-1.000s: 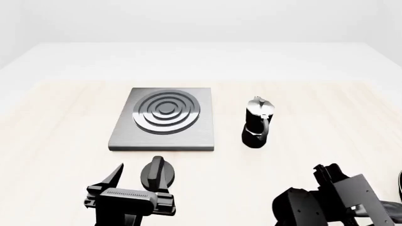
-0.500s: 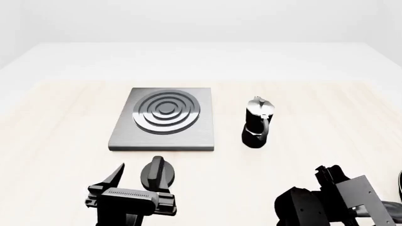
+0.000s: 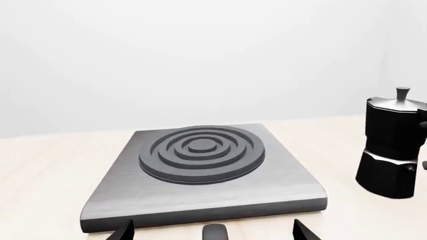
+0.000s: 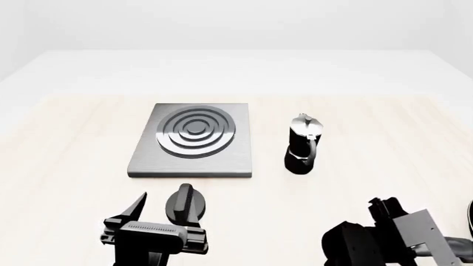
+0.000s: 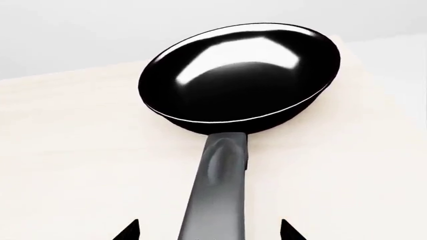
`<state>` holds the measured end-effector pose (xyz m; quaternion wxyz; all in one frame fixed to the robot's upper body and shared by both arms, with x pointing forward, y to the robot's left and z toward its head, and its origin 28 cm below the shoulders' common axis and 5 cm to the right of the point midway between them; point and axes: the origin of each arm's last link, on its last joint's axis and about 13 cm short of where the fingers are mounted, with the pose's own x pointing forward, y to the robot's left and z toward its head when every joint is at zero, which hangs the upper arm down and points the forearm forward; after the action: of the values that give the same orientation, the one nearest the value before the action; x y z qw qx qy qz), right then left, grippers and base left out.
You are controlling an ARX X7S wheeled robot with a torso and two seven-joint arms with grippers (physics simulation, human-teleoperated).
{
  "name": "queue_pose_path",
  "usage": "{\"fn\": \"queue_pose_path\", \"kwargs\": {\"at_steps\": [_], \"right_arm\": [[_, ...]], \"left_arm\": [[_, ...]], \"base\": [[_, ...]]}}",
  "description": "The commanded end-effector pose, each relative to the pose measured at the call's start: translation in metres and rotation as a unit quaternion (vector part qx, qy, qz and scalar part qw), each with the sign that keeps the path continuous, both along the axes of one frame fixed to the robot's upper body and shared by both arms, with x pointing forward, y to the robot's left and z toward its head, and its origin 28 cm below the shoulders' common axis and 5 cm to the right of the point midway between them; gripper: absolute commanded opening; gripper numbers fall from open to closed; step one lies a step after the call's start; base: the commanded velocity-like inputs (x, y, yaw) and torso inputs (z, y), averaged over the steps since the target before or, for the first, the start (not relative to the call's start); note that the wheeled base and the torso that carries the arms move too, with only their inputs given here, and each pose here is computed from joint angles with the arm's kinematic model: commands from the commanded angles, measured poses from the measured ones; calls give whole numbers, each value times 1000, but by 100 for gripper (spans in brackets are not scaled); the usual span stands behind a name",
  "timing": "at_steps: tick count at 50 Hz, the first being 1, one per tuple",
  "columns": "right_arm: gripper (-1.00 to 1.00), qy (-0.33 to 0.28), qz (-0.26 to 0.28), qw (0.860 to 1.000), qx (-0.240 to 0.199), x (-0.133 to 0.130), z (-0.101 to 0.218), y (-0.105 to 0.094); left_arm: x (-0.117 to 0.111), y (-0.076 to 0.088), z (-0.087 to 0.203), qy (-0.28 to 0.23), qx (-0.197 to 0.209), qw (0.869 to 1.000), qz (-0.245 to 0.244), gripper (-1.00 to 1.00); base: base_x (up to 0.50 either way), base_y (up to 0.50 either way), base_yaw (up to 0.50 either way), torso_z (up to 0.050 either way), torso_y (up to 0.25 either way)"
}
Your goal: Put the frying pan on the stove.
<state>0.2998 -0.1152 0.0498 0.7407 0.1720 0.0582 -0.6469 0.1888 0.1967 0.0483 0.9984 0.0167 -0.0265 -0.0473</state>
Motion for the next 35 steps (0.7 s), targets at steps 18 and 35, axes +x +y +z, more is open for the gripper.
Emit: {"fn": "queue_pose_path", "kwargs": {"at_steps": [18, 35], "right_arm": [[-100, 12, -1, 1000, 5, -1, -8, -2], [-100, 11, 9, 1000, -9, -4, -9, 1]], "left_arm": [[1, -1, 1, -1, 2, 1000, -2, 100], [0, 0, 0, -1, 1, 1000, 0, 100]], "base": [[0, 0, 0, 0, 0], [1, -1, 0, 0, 0]]}}
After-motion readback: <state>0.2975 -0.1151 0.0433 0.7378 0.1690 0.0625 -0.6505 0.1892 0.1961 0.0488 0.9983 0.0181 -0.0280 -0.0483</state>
